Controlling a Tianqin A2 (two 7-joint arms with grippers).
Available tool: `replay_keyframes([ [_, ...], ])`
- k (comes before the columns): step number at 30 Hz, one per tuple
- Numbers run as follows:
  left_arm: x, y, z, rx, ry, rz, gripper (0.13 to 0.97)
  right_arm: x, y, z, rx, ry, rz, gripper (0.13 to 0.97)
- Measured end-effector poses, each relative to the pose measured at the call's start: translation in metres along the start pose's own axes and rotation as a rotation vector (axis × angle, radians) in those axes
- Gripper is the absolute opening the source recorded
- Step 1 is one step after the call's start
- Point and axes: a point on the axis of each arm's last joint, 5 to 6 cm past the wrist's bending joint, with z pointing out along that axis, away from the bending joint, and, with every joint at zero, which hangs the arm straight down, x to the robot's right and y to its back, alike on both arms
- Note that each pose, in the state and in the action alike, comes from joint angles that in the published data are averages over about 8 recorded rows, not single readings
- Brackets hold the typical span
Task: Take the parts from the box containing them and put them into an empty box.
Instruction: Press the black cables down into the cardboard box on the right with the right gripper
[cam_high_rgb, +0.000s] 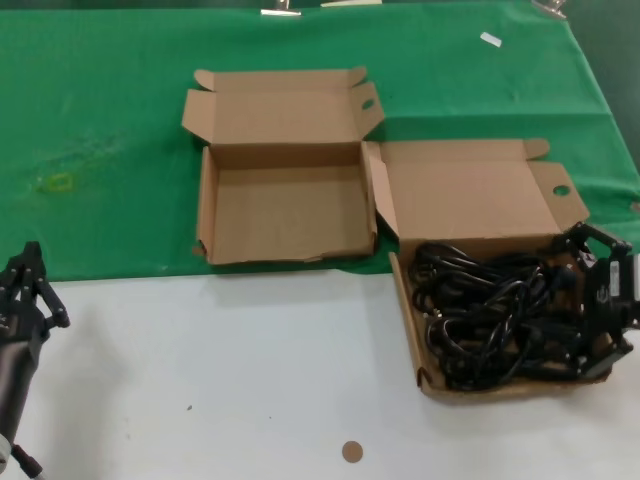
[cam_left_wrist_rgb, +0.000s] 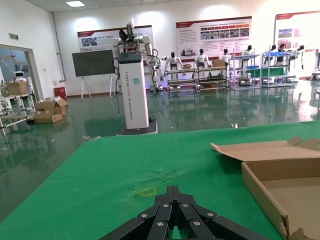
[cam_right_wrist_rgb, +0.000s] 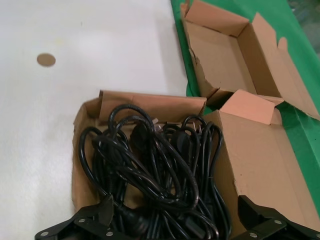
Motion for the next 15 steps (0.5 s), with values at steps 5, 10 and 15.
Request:
replay_keyframes([
  [5,0.0,0.0,0.0,0.0,0.0,0.0,0.144,0.01,0.0,0.004,-0.022,-0.012,-0.046,0.879],
  [10,0.0,0.0,0.0,0.0,0.0,0.0,0.144,0.016,-0.001,0.01,-0.033,-0.023,-0.072,0.795],
  [15,0.0,0.0,0.0,0.0,0.0,0.0,0.144,0.018,-0.002,0.016,-0.036,-0.036,-0.084,0.709],
])
